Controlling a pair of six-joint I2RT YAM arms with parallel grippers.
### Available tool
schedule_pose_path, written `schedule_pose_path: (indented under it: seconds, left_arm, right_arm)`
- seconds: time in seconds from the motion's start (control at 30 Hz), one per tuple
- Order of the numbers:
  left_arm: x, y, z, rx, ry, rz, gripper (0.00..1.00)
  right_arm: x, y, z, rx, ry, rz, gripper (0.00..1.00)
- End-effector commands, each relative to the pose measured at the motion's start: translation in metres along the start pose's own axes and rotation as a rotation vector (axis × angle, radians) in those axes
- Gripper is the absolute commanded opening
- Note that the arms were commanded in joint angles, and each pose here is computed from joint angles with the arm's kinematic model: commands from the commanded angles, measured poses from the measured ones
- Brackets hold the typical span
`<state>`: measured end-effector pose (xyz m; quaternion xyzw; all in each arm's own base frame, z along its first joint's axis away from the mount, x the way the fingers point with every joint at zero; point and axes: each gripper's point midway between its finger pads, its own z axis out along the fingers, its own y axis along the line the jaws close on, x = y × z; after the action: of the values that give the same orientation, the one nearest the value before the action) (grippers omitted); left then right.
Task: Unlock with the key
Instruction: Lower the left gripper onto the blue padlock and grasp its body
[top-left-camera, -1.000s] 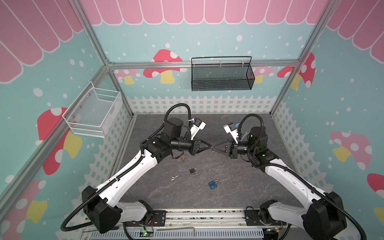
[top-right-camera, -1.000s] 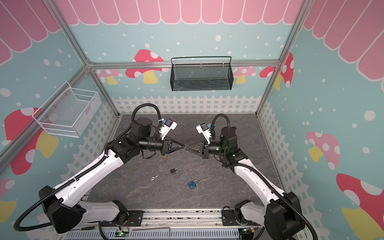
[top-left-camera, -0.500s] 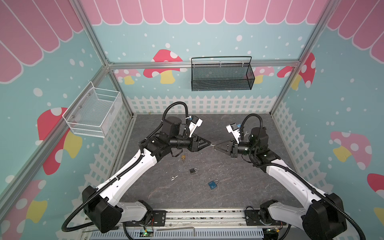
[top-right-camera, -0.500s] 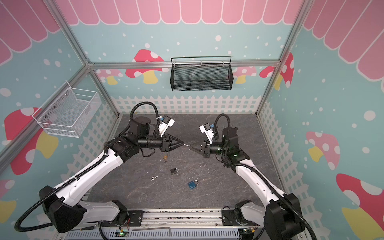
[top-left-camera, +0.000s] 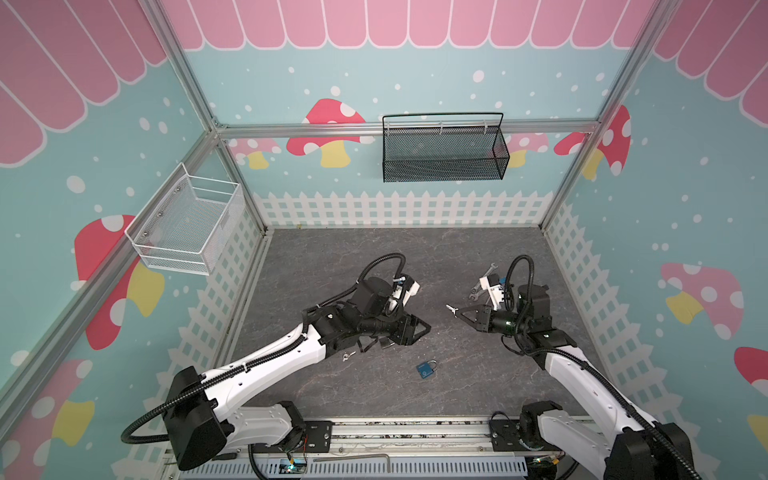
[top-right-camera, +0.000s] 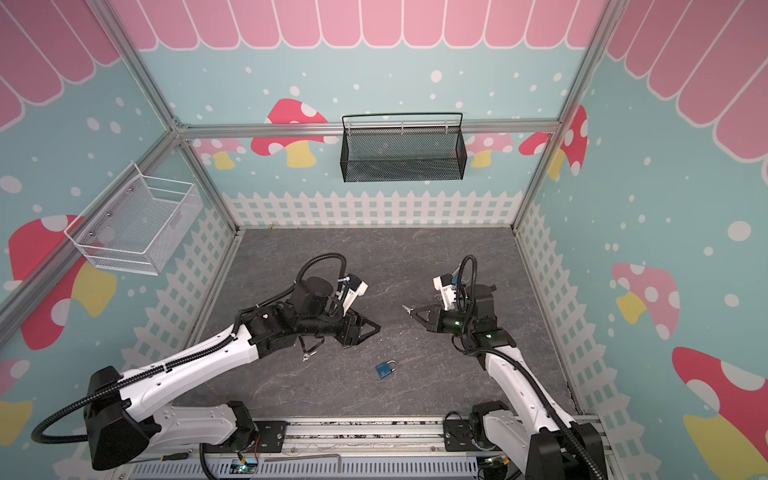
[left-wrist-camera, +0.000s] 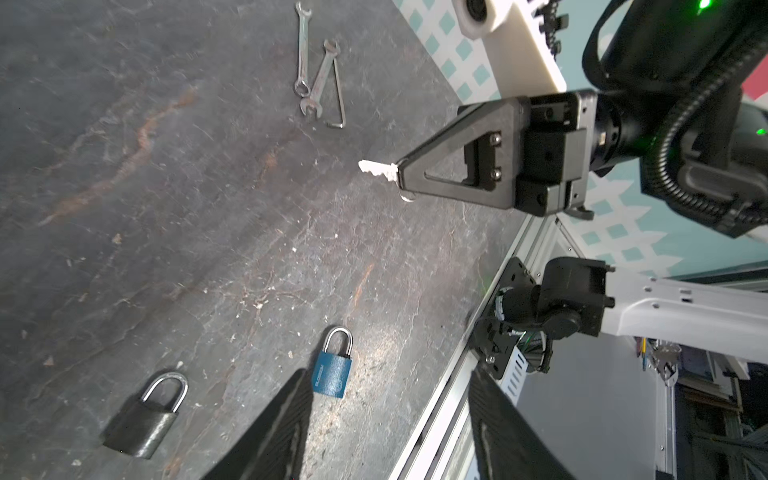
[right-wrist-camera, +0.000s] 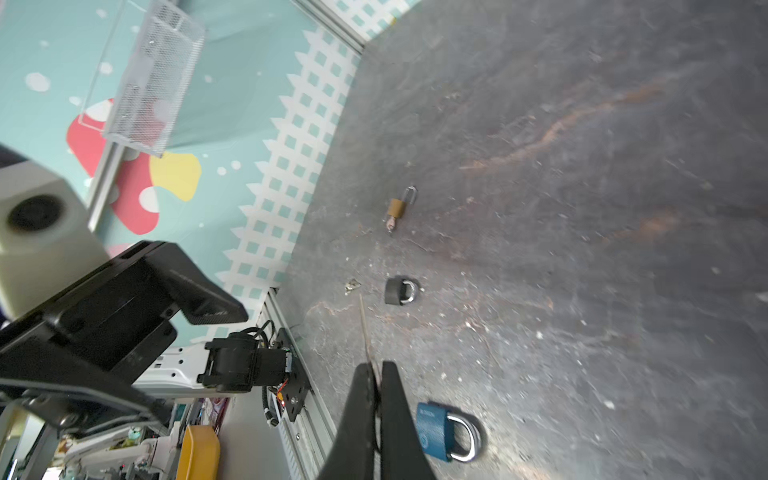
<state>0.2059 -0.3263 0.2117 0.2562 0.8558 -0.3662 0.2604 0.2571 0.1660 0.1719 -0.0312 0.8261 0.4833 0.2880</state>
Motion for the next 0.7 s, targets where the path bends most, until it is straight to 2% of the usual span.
schedule_pose_path:
  seconds: [0.0, 0.07, 0.37, 0.67]
  left_arm:
    - [0.028, 0.010, 0.021, -0.093, 0.070, 0.025, 0.64]
    - [0.046, 0.004, 0.036, -0.090, 0.131, 0.080, 0.63]
    - [0.091, 0.012, 0.084, -0.208, 0.325, 0.183, 0.65]
    - [0.115, 0.042, 0.114, -0.343, 0.438, 0.207, 0.65]
  right_arm:
    - [0.005, -0.022, -0.007, 0.090, -0.025, 0.060, 0.00]
    - [0.008, -0.042, -0.009, 0.179, -0.031, 0.104, 0.00]
    - [0.013, -0.063, -0.009, 0.247, -0.019, 0.157, 0.00]
    - [0.014, -0.063, -0.008, 0.229, -0.008, 0.148, 0.00]
